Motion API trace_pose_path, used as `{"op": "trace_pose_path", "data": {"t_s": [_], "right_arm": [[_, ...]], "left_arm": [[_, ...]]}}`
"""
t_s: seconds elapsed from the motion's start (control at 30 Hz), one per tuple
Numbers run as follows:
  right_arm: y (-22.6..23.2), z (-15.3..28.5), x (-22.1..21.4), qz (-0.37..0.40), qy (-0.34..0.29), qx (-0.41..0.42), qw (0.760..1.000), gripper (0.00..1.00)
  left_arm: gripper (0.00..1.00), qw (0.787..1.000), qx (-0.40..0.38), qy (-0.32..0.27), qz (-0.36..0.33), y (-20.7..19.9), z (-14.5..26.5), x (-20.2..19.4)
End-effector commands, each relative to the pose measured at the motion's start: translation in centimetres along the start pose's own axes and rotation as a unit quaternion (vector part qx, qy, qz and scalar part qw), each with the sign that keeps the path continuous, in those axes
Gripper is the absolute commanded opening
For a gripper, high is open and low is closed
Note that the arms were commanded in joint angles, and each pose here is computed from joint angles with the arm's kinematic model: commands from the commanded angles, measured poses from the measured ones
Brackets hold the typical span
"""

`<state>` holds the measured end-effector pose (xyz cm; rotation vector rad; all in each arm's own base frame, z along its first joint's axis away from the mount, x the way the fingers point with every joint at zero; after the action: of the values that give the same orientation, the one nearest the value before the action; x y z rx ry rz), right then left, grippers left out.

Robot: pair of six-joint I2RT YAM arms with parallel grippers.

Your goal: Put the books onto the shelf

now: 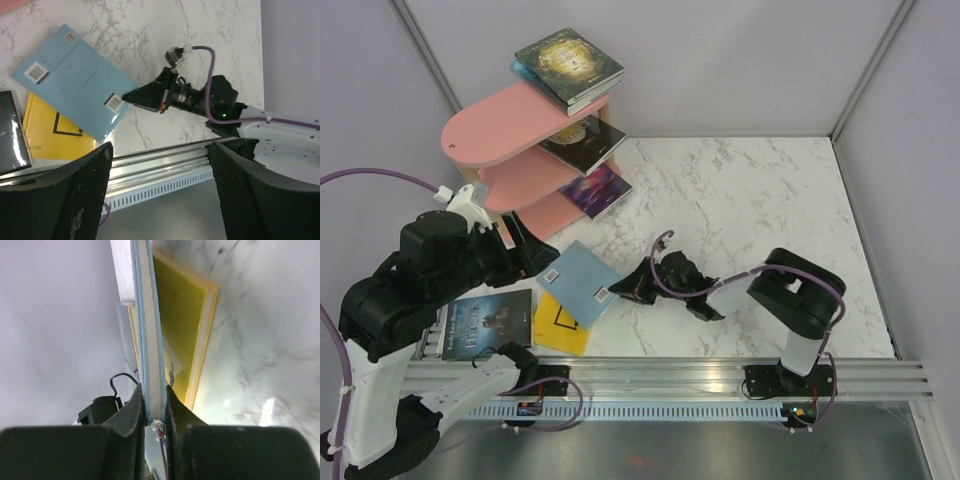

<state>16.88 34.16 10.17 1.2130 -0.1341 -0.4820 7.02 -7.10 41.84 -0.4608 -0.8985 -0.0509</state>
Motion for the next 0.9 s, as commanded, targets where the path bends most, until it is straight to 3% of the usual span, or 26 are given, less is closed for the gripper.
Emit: {"op": "trace_pose_path", "data": {"t_s": [0.0,0.17,0.23,0.47,0.63,0.87], "right_arm": [[-0.5,3.4,2.4,0.033,-0.072,-0.043,0.996,0.00],[4.2,7.5,2.9,0.100,-0.114,-0.054,0.987,0.00],[7.5,9.1,2.8,0.124,-0.124,-0.022,0.984,0.00],[13.0,15.4,2.1,0.114,-0.164,0.043,0.979,0.00],[15.8,19.3,0.9,0.084,-0.182,0.115,0.973,0.00],[18.7,22.2,-0.1,0.058,-0.192,0.182,0.963,0.00]], "left_arm": [[0.81,1.000,-0.011,-0.001,-0.011,0.0,-0.7,-0.1],[0.81,1.000,-0.024,0.003,-0.006,-0.2,-2.3,-0.5],[0.81,0.999,-0.051,0.008,-0.002,-0.8,-2.6,-0.5],[0.87,0.993,-0.118,0.007,0.003,-1.9,-4.4,-0.7],[0.99,0.986,-0.168,0.008,0.014,-2.6,-5.6,-1.1],[1.00,0.975,-0.220,-0.009,0.039,-3.4,-7.3,-1.2]]}}
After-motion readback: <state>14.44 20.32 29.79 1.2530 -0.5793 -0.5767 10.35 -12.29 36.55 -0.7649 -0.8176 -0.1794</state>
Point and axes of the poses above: each gripper's point midway between its finger pads, its own z axis back along the fingers, its own y axis along the line the jaws close on, x = y × z, the point moved 9 cm from there along z, back along the fingers, and after that the axes turned 14 degrees about -z, right-handed, at the moved point
